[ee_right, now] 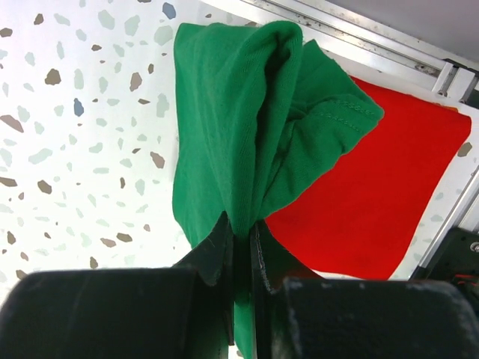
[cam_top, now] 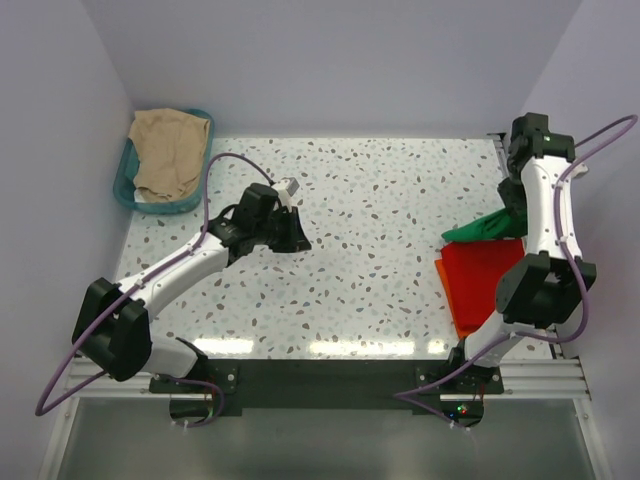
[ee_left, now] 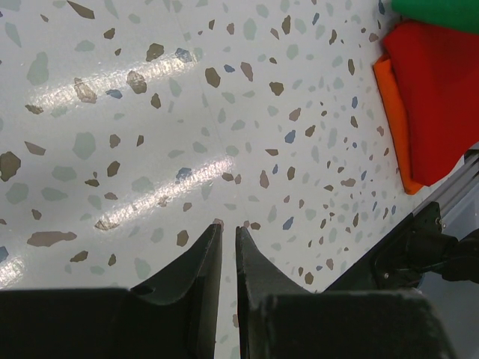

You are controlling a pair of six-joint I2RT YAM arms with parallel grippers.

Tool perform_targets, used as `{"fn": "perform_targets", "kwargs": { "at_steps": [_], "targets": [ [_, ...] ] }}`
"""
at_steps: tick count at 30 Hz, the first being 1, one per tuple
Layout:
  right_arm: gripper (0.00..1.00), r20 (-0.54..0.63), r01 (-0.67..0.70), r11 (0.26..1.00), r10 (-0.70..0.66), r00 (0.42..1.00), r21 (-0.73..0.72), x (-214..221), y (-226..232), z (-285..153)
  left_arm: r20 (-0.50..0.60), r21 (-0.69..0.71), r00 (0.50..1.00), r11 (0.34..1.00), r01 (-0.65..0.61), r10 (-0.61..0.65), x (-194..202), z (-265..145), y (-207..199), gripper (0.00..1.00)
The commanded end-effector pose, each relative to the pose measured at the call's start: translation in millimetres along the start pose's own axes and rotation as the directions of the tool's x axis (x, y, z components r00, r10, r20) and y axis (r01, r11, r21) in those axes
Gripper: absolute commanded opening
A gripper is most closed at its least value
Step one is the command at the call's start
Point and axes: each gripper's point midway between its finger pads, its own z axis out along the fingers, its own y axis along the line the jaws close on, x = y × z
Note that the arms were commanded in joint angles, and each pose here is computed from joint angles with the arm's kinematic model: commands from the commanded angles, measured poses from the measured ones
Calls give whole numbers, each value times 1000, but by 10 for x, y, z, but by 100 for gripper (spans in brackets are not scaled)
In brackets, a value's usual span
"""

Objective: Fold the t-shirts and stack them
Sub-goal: Neatly place the folded tshirt to the corner

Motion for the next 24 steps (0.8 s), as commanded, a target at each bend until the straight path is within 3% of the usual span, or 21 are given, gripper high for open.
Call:
{"fn": "perform_targets", "kwargs": {
  "at_steps": [1, 15, 24],
  "targets": [
    [0, 10, 5, 1000, -5, 1000, 11, -18, -268, -198, 35, 24, 999, 999, -37, 36, -152, -52, -83, 18],
    [0, 19, 16, 999, -16, 1000, 34, 135, -697, -205, 23, 39, 999, 999, -32, 31, -87, -21, -73, 18],
    [0, -12, 39, 995, -38, 999, 91, 497, -1169, -27, 10, 47, 999, 998, -35, 35, -9, -7, -51, 18]
  ]
}}
